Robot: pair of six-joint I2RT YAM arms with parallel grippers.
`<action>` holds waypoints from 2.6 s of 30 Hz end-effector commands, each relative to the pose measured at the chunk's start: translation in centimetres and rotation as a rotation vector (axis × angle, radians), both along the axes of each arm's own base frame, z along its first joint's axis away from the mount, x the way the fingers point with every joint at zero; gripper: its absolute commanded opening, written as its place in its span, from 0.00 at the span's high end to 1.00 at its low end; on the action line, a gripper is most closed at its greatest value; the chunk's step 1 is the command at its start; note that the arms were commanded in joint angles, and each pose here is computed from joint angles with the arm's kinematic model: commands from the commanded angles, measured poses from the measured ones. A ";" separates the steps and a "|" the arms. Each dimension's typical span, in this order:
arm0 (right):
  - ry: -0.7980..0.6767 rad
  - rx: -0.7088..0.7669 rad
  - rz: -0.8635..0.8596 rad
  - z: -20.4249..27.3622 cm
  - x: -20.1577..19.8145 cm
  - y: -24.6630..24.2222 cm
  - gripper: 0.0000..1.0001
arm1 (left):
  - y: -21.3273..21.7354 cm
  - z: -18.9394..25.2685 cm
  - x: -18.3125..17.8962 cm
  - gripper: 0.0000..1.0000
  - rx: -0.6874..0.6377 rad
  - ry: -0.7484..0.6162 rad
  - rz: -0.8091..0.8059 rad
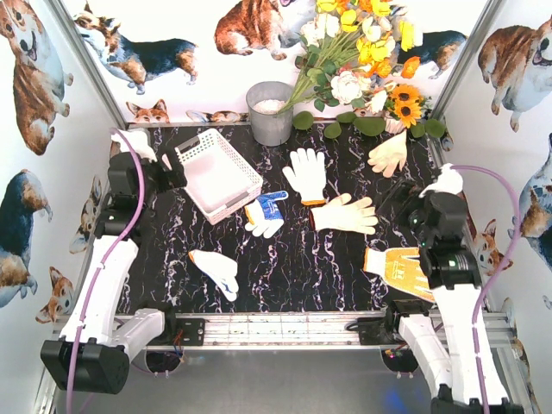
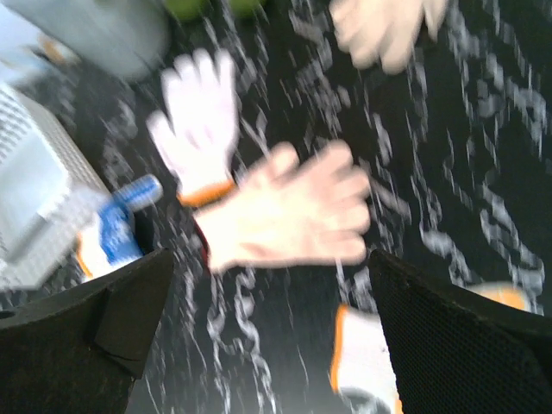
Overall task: Put the gloves into the storage basket
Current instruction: Move the glove to the center of the board.
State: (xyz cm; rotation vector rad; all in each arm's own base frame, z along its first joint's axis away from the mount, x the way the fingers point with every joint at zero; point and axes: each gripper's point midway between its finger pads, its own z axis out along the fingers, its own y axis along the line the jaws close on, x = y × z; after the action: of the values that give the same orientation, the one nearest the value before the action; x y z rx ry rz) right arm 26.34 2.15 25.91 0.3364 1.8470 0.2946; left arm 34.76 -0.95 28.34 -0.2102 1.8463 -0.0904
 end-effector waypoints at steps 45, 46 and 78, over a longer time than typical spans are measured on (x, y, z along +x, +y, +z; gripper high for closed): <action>1.061 -0.021 -0.039 -22.8 -6.1 2.6 0.45 | -2.5 -7.0 -2.1 0.00 0.004 0.219 -0.174; 1.064 -0.023 -0.038 -22.9 -6.3 2.7 0.46 | -2.7 -7.0 -2.0 0.00 -0.001 0.217 -0.178; 0.832 0.016 0.491 -19.4 -5.6 19.5 1.00 | -1.6 -8.6 -1.7 0.00 0.035 0.264 -0.130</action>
State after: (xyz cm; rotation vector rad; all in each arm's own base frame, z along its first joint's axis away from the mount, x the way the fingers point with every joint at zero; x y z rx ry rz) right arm 18.38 15.79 4.25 0.0891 2.8698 0.3545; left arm 32.85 -2.77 19.98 -0.0841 2.1203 -0.1466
